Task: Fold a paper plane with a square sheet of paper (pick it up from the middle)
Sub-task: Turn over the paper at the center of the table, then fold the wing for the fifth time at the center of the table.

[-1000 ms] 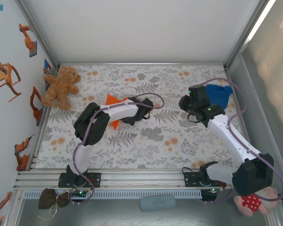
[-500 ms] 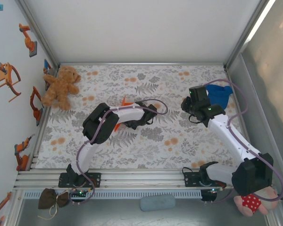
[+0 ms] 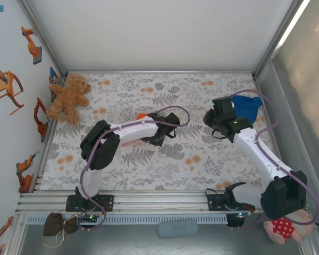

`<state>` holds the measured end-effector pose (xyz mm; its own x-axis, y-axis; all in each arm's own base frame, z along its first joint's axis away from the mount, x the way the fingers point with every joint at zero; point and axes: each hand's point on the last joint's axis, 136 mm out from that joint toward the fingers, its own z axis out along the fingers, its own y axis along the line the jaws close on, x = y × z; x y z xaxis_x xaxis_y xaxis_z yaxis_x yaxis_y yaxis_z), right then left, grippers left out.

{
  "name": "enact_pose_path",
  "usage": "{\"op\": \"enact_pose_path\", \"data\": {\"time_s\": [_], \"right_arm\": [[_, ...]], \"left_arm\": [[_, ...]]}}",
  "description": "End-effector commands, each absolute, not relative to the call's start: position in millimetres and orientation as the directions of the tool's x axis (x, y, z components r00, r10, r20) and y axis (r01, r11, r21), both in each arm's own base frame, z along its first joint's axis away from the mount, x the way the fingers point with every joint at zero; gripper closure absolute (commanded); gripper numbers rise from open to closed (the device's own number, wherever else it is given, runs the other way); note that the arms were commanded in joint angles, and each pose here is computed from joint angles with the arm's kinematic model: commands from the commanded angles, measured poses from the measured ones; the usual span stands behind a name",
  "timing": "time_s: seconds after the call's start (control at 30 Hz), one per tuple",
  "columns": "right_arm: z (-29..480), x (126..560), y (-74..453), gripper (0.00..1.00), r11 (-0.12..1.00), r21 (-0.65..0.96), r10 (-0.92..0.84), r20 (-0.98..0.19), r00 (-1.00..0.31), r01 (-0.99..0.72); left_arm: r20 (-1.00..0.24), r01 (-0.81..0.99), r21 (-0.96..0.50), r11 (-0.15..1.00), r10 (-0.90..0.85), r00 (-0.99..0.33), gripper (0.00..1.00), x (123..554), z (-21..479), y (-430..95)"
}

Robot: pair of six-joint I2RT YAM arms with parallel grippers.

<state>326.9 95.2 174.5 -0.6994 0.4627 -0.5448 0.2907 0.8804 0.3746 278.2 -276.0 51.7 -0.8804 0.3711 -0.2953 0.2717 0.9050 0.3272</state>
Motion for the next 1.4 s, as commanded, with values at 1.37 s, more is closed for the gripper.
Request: {"op": "enact_pose_path", "data": {"time_s": [1.37], "right_arm": [[125.0, 336.3, 156.1, 0.55, 0.772, 0.592, 0.491, -0.322, -0.809, 0.233]], "left_arm": [[-0.155, -0.182, -0.410, 0.893, -0.266, -0.952, 0.41, 324.0, 21.9, -218.0]]}}
